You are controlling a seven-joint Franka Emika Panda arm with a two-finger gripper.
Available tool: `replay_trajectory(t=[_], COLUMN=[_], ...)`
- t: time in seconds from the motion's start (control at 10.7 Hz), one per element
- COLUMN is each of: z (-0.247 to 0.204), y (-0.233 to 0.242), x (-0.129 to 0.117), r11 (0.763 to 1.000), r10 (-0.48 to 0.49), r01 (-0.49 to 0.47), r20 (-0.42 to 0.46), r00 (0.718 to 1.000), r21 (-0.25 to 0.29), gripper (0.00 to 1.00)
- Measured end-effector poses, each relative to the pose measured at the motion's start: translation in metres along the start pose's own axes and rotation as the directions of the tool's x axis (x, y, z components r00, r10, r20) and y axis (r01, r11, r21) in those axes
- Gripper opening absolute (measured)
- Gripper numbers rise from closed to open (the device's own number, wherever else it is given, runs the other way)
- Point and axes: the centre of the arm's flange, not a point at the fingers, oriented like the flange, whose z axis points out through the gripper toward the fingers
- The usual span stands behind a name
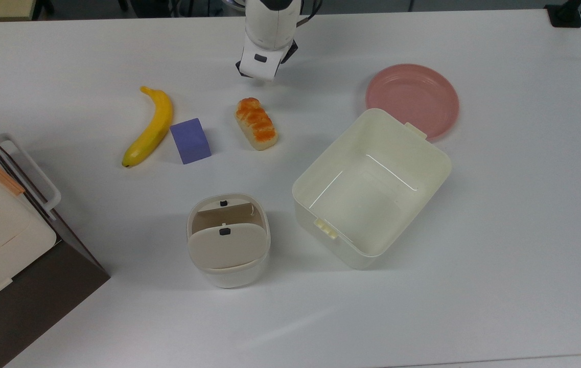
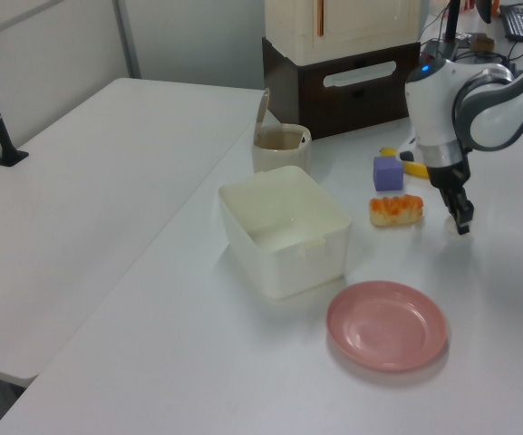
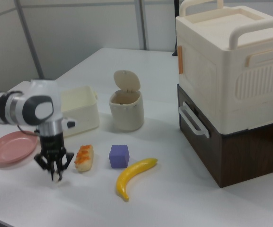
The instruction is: Grab it up and put it in the trash
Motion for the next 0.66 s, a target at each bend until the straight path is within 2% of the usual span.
replay_trajectory(t=[0.19, 0.37, 0.56, 0.66], z=[-0.062, -0.155, -0.221, -0.234], y=[0.014, 0.044, 0.072, 0.088], x=[0.014, 0.022, 0.034, 0.048], r11=[1.000, 0.996, 0.988, 0.976], r10=[0.026, 0.079, 0.131, 0.179], r01=[-0.026, -0.086, -0.153, -0.217], r20=[-0.074, -0.240, -0.394, -0.475], r00=[0.997, 0.968, 0.910, 0.862], r21=[-0.011, -0.021, -0.027, -0.028], gripper=[0.20, 0.20, 0.18, 0.18])
